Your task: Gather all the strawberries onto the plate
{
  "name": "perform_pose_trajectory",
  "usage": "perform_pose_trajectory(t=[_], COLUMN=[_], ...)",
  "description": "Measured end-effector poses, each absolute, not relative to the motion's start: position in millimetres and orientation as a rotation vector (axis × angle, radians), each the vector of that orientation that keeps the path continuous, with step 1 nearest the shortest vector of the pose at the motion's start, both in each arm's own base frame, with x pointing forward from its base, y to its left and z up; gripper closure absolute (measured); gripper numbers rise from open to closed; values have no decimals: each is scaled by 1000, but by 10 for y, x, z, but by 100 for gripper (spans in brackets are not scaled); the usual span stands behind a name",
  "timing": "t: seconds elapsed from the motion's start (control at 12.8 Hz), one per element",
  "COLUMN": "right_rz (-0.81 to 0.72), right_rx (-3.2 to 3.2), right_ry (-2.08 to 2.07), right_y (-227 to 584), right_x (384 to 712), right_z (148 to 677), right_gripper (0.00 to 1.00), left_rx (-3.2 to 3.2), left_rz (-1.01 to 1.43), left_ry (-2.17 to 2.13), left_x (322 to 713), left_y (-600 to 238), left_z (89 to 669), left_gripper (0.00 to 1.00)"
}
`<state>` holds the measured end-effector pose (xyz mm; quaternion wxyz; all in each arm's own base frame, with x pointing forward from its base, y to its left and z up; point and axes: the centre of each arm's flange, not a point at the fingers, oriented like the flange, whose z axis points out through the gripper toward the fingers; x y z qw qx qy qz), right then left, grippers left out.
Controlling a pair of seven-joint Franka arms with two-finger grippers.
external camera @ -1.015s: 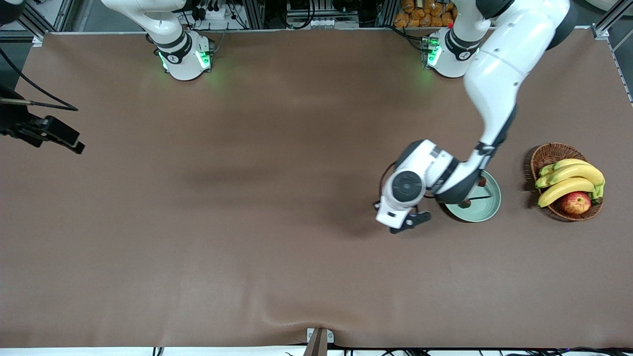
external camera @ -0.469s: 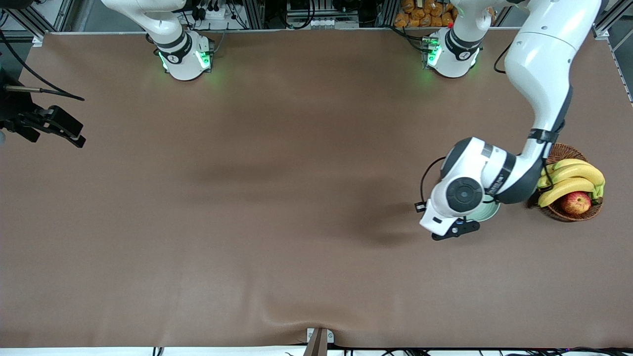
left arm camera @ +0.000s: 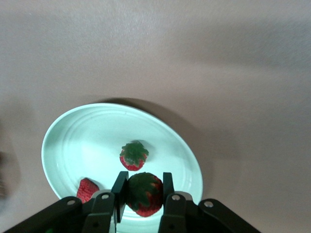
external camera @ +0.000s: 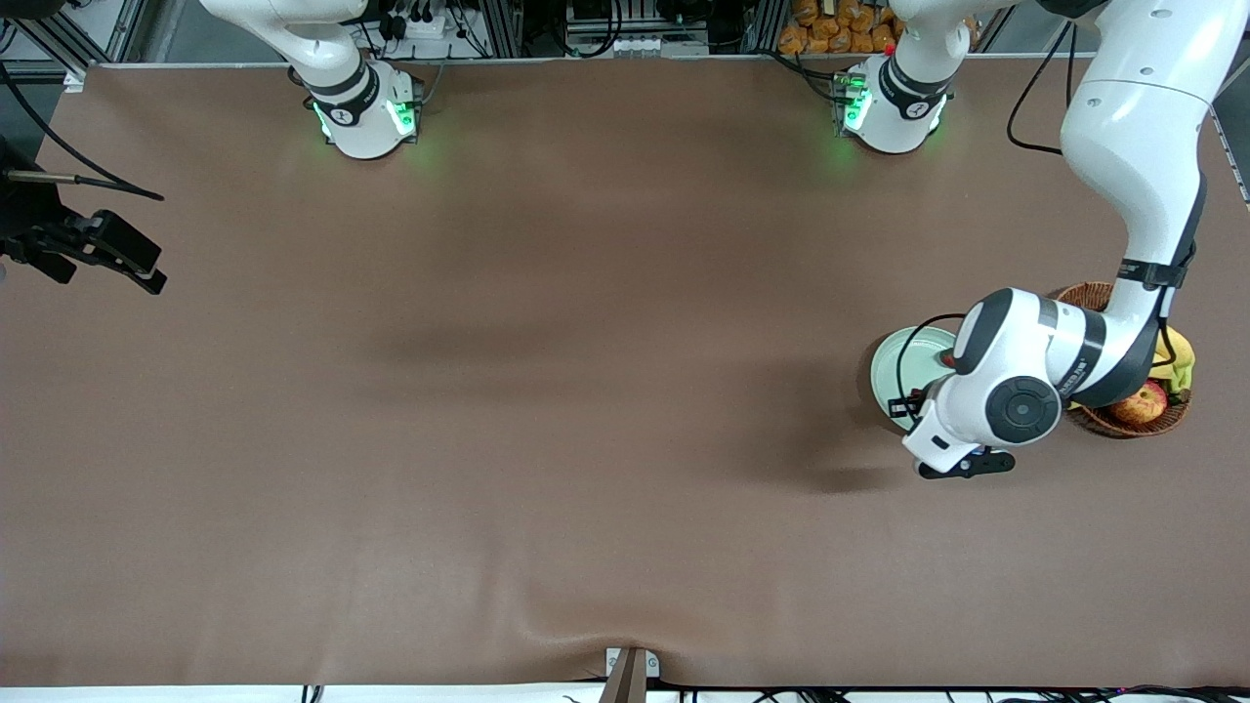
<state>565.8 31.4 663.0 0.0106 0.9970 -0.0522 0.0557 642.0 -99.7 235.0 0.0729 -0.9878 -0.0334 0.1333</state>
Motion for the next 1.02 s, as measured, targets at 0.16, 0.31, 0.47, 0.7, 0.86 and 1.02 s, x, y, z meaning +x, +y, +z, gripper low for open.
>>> perform_pose_trajectory(t=[0.16, 0.31, 0.47, 0.7, 0.86, 1.02], right_rz=[174, 173, 174, 173, 172, 172], right_rx=[3111, 3109, 3109, 3108, 3107, 3105], right_ry=[-83, -57, -48, -40, 10, 43], right_y=[271, 226, 227, 215, 196, 190], right_x=[5661, 5664, 5664, 5664, 5665, 5666], right_z=[6630, 6630, 6631, 6630, 6629, 6629], right_gripper=[0, 0, 0, 0, 0, 0], left_rx=[-2969, -2976, -2985, -3015, -3015, -3008], left_rz=[413, 401, 351, 246, 153, 61], left_ry=[-85, -79, -105, -218, -260, -265], left_x=[6351, 6352, 6386, 6470, 6503, 6491], left_y=[-1030, -1059, -1050, -756, -616, -637], left_z=[2259, 2316, 2545, 3098, 3490, 3863], left_gripper=[61, 39, 19, 0, 0, 0])
